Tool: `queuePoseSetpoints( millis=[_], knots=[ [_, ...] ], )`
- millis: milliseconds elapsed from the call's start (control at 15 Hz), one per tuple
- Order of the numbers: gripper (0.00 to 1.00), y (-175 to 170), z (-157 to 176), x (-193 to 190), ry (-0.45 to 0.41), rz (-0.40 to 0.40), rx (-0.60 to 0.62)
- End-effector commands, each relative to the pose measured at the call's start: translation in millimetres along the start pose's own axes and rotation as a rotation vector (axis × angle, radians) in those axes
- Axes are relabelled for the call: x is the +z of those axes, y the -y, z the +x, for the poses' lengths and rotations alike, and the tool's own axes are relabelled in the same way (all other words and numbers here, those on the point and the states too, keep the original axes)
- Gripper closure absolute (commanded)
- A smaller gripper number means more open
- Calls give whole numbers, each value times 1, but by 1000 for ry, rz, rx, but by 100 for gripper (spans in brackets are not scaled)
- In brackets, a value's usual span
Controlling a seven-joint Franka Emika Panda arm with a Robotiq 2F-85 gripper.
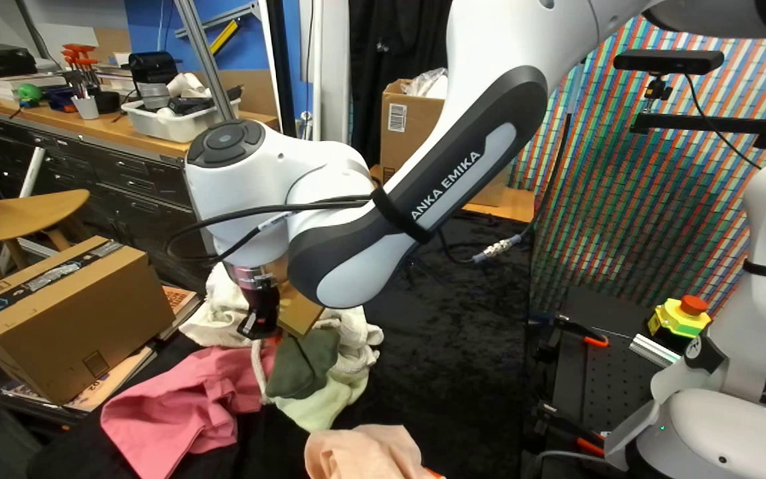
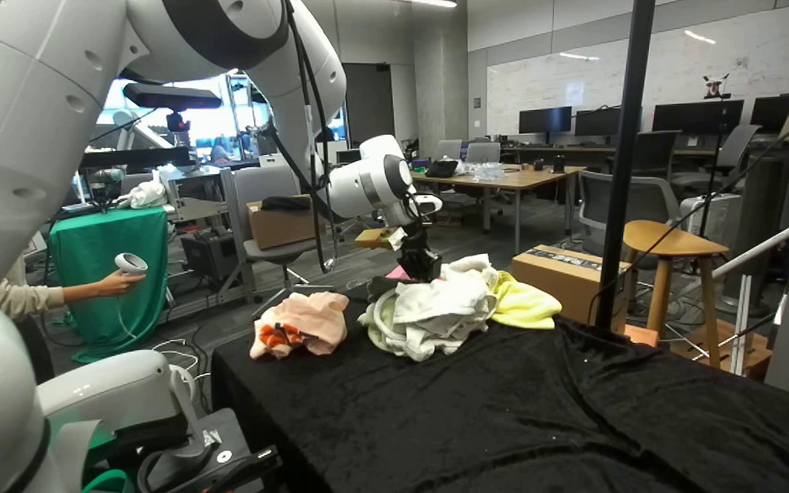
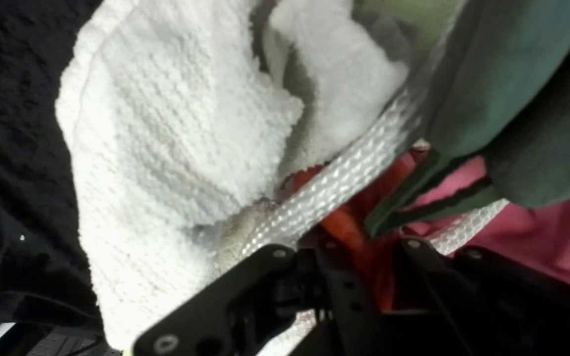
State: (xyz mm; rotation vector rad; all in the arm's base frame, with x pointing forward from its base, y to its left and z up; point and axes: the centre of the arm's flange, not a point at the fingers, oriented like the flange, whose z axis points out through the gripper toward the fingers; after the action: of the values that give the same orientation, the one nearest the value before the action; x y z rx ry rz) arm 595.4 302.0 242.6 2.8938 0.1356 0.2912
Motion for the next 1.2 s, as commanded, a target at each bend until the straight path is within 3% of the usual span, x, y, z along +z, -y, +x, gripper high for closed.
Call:
queuePoseSetpoints(
  millis=[0, 67, 133, 200, 400, 800, 867, 1133],
  knots=[
    [97, -7, 11, 0, 18, -8, 41],
    [95, -7, 10, -1, 23, -1, 37],
    [85, -5, 8, -3, 26, 3, 38],
    [64, -3, 7, -6, 28, 7, 36],
    [54, 4, 0, -15, 43, 32, 14],
    [5, 15, -10, -58, 18, 71, -22],
    [1, 14, -10, -67, 7, 74, -19],
    [0, 5, -7, -94, -21, 88, -6]
  ],
)
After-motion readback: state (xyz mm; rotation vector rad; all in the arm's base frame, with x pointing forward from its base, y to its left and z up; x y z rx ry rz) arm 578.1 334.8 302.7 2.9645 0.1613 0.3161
